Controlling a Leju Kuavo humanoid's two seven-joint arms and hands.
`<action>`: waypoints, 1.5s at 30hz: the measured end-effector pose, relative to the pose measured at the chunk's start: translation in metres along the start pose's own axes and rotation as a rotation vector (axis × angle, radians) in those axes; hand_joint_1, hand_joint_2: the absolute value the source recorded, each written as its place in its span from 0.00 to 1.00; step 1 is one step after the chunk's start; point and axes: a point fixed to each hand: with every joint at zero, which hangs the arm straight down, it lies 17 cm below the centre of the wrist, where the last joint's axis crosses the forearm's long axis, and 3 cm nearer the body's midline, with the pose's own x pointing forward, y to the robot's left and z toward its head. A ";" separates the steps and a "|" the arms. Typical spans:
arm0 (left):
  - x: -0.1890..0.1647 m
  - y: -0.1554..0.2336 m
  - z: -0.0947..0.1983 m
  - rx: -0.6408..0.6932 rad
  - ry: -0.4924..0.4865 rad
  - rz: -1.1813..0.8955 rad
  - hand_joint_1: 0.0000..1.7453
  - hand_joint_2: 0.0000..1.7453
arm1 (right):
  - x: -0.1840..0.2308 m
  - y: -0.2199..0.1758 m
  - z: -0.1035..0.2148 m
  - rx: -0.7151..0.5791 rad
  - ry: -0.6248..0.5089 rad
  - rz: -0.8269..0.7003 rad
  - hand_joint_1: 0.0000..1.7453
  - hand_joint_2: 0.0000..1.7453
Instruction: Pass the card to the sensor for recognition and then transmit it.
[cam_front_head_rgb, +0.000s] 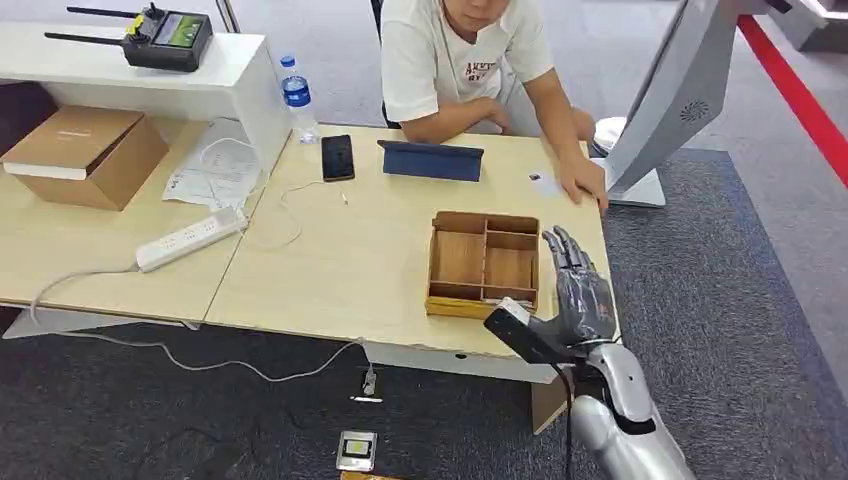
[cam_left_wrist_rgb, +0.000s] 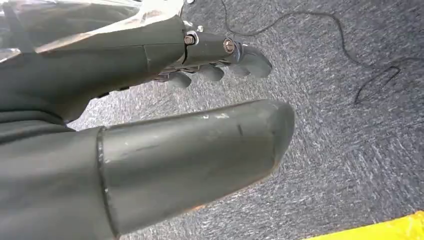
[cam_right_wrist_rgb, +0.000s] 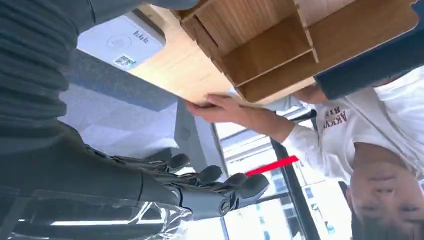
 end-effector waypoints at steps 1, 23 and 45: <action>0.000 0.000 0.000 0.000 0.001 0.000 0.00 0.00 | 0.000 0.001 -0.001 -0.002 0.000 0.008 0.00 1.00; 0.002 -0.003 0.001 -0.001 -0.004 0.004 0.00 0.00 | -0.005 0.049 0.005 0.129 0.023 -0.027 0.00 1.00; 0.006 -0.003 0.000 -0.001 -0.008 -0.004 0.00 0.00 | 0.009 0.087 0.021 0.225 -0.013 0.064 0.00 1.00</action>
